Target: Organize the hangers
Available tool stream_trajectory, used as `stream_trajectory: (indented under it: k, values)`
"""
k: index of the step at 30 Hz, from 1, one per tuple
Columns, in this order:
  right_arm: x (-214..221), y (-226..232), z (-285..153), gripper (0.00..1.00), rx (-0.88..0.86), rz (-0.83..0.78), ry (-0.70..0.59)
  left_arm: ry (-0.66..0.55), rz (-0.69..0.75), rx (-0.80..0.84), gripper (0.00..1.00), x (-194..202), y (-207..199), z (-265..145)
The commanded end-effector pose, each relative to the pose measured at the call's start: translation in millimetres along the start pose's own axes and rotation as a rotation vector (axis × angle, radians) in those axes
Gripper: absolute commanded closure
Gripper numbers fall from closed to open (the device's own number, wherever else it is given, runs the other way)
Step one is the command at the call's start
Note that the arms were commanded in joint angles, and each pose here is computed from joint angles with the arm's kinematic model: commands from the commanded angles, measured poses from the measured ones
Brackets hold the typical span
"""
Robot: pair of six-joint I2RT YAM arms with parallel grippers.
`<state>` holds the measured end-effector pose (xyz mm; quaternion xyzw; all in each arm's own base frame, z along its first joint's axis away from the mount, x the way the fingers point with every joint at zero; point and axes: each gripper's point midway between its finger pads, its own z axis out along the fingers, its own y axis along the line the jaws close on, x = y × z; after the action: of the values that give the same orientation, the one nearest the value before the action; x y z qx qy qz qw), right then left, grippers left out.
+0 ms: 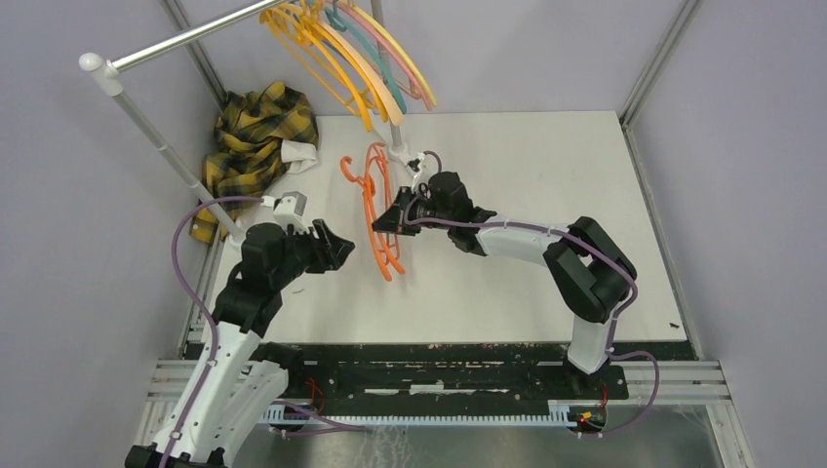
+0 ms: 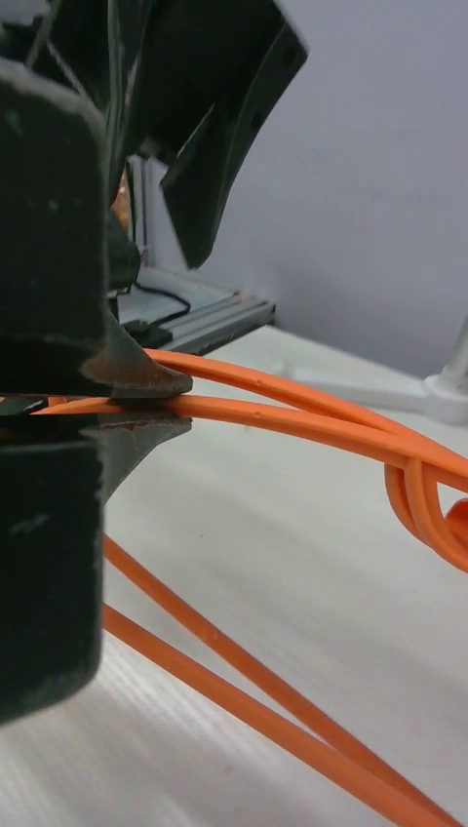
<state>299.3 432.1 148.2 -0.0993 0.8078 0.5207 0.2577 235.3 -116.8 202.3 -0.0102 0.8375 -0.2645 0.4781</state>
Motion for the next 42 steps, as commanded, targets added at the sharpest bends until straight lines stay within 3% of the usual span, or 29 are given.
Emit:
stream_trajectory:
  k: [1,9,22,30,38,42]
  values:
    - [-45.2,70.2,-21.9,0.99,-0.288,0.032,-0.128,-0.082,-0.029,0.104,0.40,-17.8,-20.7,-0.3]
    - [-38.4,74.3,-18.8,0.99,-0.369,0.099,-0.099,-0.143,-0.076,0.144,0.41,-35.6,-29.9,7.2]
    - [-32.4,87.3,-27.6,0.99,-0.389,0.063,-0.054,-0.172,-0.142,0.206,0.50,-51.6,-40.0,29.8]
    - [-24.9,92.3,-29.3,0.99,-0.400,0.060,-0.033,-0.163,-0.175,0.231,0.61,-47.7,-40.1,43.2]
    - [-19.9,102.2,-29.4,0.99,-0.422,0.052,-0.018,-0.152,-0.191,0.249,0.64,-44.2,-40.4,50.9]
    - [-19.4,106.9,-31.9,0.99,-0.432,0.046,-0.014,-0.151,-0.190,0.255,0.76,-41.1,-39.4,53.6]
